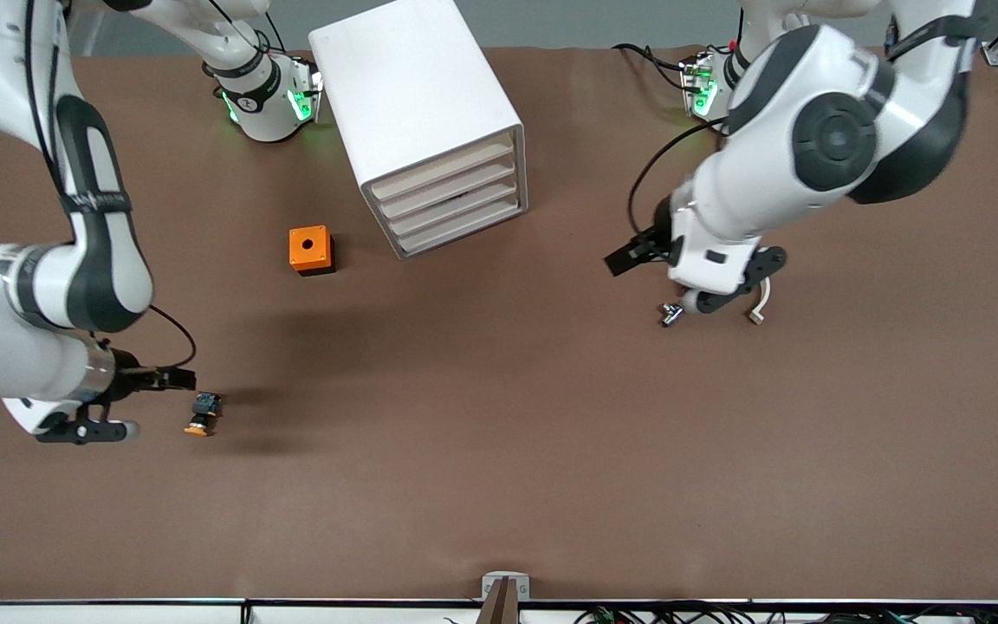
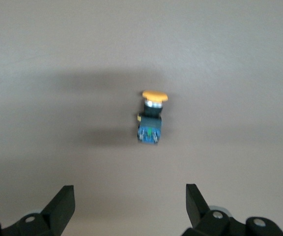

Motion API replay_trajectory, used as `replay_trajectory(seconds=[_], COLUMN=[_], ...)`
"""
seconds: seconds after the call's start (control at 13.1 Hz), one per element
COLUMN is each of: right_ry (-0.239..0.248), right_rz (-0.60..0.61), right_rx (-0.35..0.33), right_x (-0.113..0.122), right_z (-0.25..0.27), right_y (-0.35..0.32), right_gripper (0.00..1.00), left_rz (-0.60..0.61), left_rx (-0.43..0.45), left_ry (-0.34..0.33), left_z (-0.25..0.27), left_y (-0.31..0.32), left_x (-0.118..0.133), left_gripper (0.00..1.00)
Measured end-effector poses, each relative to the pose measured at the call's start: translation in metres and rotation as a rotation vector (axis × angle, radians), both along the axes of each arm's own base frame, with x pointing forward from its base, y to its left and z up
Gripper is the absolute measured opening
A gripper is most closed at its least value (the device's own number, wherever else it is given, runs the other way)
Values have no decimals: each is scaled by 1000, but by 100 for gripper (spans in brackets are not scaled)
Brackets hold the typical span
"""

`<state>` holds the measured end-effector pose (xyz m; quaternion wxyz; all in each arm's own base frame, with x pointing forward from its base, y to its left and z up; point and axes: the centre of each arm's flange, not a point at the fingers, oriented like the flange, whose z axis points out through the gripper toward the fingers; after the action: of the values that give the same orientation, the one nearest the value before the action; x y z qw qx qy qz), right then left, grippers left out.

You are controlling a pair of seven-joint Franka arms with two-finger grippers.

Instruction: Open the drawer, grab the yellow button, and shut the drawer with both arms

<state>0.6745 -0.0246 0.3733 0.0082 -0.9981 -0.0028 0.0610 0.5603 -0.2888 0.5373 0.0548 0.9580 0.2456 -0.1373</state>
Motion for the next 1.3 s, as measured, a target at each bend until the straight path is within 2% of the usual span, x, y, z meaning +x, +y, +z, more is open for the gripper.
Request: replay_trajectory(seconds=[0.38, 0.76, 0.99, 1.14, 1.3], right_ry=[59, 78, 60, 42, 44], right_rz=[-28, -39, -52, -67, -71], right_rx=[0, -2, -6, -8, -6], right_x=[-42, -51, -55, -59, -65], right_z=[135, 184, 208, 223, 232], right_y=[-23, -22, -23, -32, -34], right_gripper=[100, 100, 100, 100, 100], left_rz=[-144, -298, -375, -408, -419], left_rx=[6, 9, 1, -12, -18], left_ry=[13, -8, -16, -26, -59], left_z=[22, 27, 35, 42, 47], left_y=[105, 165, 214, 240, 257], left_x=[14, 13, -8, -32, -55], left_gripper=[100, 100, 100, 100, 100])
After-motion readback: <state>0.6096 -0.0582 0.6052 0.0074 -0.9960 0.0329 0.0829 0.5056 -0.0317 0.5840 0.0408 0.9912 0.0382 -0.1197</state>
